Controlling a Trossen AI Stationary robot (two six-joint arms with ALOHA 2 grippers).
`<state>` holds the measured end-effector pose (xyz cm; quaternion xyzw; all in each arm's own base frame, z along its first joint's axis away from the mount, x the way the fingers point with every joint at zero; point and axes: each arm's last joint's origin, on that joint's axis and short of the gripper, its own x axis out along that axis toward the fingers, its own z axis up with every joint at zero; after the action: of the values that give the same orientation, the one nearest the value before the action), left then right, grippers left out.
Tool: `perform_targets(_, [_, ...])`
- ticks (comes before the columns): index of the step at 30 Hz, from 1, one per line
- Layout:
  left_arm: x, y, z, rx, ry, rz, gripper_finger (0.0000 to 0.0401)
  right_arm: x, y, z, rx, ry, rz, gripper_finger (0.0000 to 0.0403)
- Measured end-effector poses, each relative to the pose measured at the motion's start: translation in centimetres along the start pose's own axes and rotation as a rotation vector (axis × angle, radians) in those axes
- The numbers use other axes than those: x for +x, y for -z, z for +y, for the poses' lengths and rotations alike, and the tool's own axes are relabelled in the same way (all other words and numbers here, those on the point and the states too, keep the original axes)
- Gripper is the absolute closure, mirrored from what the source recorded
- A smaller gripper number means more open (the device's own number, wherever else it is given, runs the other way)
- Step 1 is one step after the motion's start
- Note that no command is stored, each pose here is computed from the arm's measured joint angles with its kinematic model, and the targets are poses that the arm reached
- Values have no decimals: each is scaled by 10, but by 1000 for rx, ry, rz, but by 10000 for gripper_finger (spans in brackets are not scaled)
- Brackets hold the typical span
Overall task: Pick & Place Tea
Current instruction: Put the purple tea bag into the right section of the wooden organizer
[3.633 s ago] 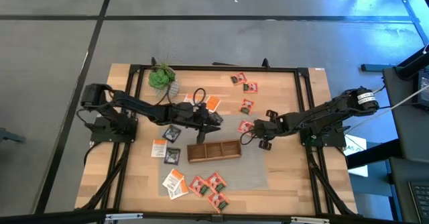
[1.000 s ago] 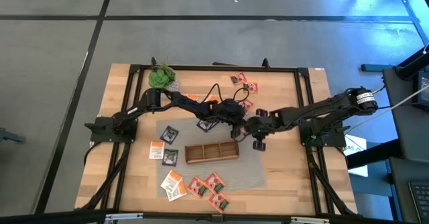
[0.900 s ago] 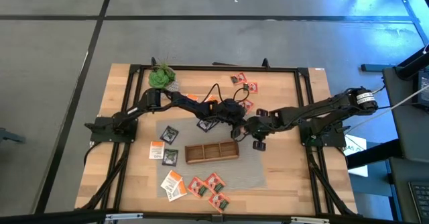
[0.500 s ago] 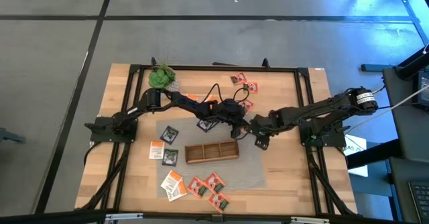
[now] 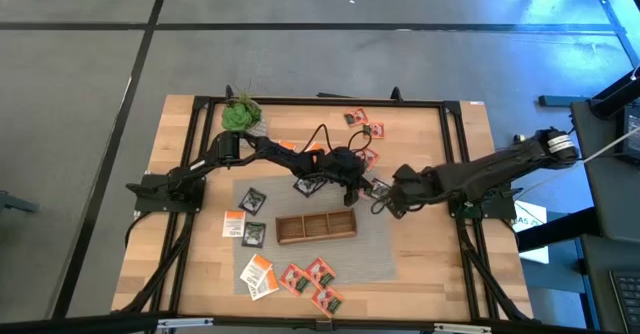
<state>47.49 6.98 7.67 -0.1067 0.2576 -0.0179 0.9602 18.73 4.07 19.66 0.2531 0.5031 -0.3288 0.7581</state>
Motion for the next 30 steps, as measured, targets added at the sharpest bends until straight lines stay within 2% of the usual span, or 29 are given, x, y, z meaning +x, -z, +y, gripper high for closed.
perform_targets(3, [0, 0, 0, 0, 0, -2, 399, 3, 10, -12, 102, -68, -63, 116])
perform_targets(8, [0, 0, 0, 1, 1, -6, 399, 20, 20, -21, 314, -300, -158, 116])
perform_targets(12, [0, 0, 0, 2, 2, -6, 398, 34, 27, -23, 371, -426, -205, 116])
perform_targets(19, [0, 0, 0, 2, 2, -7, 398, 57, 43, -39, 495, -393, -149, 116])
perform_targets(30, [0, 0, 0, 2, 3, -8, 399, 67, 48, -45, 521, -421, -212, 116])
